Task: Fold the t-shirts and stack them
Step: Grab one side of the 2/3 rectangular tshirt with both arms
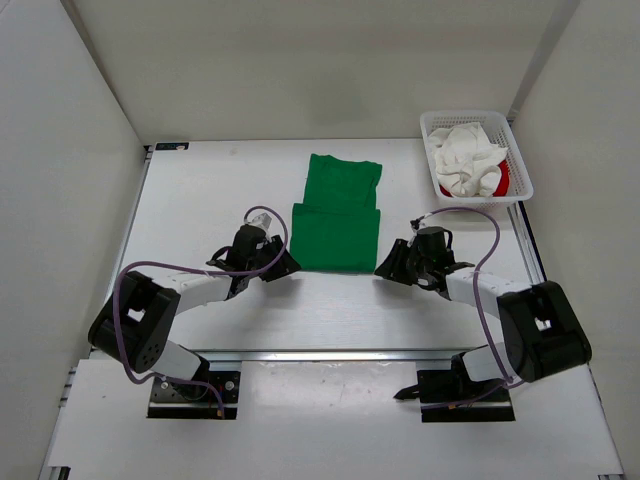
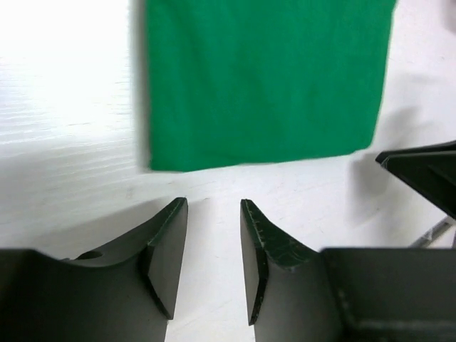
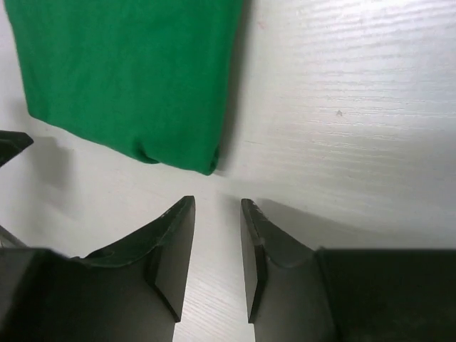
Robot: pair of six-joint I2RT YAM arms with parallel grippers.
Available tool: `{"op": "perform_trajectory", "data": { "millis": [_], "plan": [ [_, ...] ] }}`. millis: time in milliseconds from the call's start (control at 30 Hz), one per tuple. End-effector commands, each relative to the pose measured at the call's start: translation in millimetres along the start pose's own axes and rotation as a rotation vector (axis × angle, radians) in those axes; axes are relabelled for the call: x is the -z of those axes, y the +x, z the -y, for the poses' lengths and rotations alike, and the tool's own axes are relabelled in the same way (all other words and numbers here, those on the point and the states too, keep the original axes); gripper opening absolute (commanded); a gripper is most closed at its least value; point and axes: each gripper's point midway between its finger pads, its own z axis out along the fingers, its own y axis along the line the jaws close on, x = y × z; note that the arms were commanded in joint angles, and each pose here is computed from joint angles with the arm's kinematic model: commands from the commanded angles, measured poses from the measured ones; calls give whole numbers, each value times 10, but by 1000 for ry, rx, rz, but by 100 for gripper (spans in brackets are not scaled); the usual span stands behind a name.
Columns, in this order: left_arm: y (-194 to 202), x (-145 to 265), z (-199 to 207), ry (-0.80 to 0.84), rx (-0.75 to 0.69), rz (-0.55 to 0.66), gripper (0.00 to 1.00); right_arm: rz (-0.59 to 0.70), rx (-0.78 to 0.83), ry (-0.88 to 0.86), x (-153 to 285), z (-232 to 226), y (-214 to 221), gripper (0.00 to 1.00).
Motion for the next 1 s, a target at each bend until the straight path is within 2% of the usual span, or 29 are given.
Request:
{"op": "perform_trajectory", "data": {
  "millis": [0,267,500,533,600,633,700,800,967],
  "plan": [
    [-125,57,-64,-11,30,73,48,-1,-8,-93,-101,-124,-27,31],
    [-127,-130,-277,-52,88,37,53,-25,-42,-104,-259,-82,48,31],
    [-98,-293,-261,-40,100,5,46,-40,-61,-89,-376,-34,18,14],
    [-84,-302,-252,-37,102,0,43,-27,-58,-91,-382,-35,-20,11],
    [-71,-321,-257,-35,105,-5,29,-20,-58,-97,-379,-44,-43,6],
    [-87,-323,-247,-36,105,-4,27,-16,-60,-99,-373,-53,-45,3],
    [-118,-305,-236,-39,104,7,14,-5,-50,-96,-360,-56,-71,0],
    [-210,-248,-217,-41,97,27,1,-13,-45,-73,-331,-8,-10,1],
    [-181,-108,-172,-35,76,25,0,6,-35,-38,-170,-13,-8,0]
  ]
}}
